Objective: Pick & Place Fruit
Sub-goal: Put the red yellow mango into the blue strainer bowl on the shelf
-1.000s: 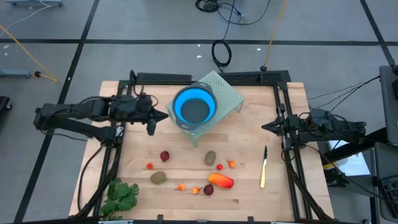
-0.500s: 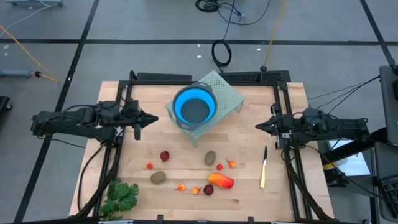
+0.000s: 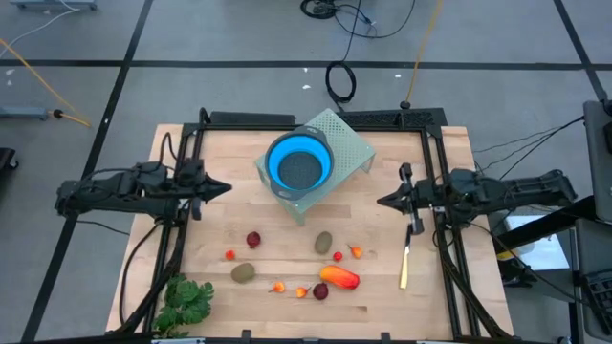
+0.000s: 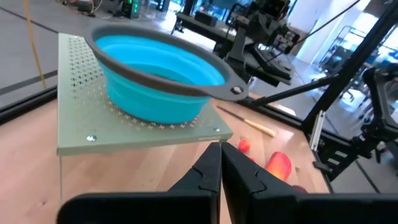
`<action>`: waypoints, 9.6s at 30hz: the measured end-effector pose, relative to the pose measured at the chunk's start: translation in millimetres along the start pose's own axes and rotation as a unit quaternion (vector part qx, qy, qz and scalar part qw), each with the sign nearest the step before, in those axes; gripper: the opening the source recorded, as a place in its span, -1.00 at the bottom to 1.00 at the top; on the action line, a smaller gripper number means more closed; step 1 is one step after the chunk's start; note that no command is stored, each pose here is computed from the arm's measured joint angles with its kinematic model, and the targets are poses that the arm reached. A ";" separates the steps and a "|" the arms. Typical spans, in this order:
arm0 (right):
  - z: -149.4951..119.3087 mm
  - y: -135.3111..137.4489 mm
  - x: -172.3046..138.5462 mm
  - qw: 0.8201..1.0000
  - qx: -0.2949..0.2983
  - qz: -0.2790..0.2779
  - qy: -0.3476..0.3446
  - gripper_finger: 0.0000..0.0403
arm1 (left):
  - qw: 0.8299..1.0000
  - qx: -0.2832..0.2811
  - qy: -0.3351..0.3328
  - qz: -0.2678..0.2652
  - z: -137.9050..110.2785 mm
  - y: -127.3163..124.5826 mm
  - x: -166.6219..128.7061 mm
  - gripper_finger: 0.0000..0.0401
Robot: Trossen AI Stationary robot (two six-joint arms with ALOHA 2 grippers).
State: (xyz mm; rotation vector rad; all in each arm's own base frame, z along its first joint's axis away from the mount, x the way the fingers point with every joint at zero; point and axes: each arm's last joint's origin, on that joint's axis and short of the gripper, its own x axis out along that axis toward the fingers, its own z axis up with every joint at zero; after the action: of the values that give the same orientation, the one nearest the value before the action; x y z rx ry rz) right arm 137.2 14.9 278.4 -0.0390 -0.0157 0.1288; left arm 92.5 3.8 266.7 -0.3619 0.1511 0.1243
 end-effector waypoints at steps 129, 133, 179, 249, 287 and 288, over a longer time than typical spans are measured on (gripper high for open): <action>6.9 124.2 175.1 0.898 0.125 0.104 0.409 -1.00 | 0.989 0.076 -0.022 -0.125 -81.0 10.5 7.1 -0.93; -5.0 132.4 178.6 0.887 0.114 0.122 0.430 -1.00 | 0.990 0.069 -0.021 -0.125 -80.9 10.5 7.1 -0.97; -17.7 100.6 179.6 0.761 0.365 0.026 0.535 -0.30 | 0.991 0.058 -0.011 -0.124 -82.2 10.9 7.1 -0.90; -60.3 119.1 194.1 0.781 0.288 -0.045 0.553 0.98 | 0.991 0.060 -0.009 -0.123 -82.6 11.1 7.2 -0.90; -113.4 128.6 211.5 0.768 0.242 -0.044 0.591 0.98 | 0.991 0.058 -0.010 -0.123 -82.4 11.0 7.2 -0.90; -116.1 128.9 211.9 0.767 0.241 -0.045 0.594 0.98 | 0.991 0.058 -0.011 -0.124 -82.3 11.0 7.2 -0.90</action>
State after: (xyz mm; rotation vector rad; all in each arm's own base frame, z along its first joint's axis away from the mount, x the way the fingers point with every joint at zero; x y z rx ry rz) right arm 333.0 165.5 160.1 0.4053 1.3000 -0.0115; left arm 87.7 -15.1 185.7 -0.2610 0.0905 -0.1251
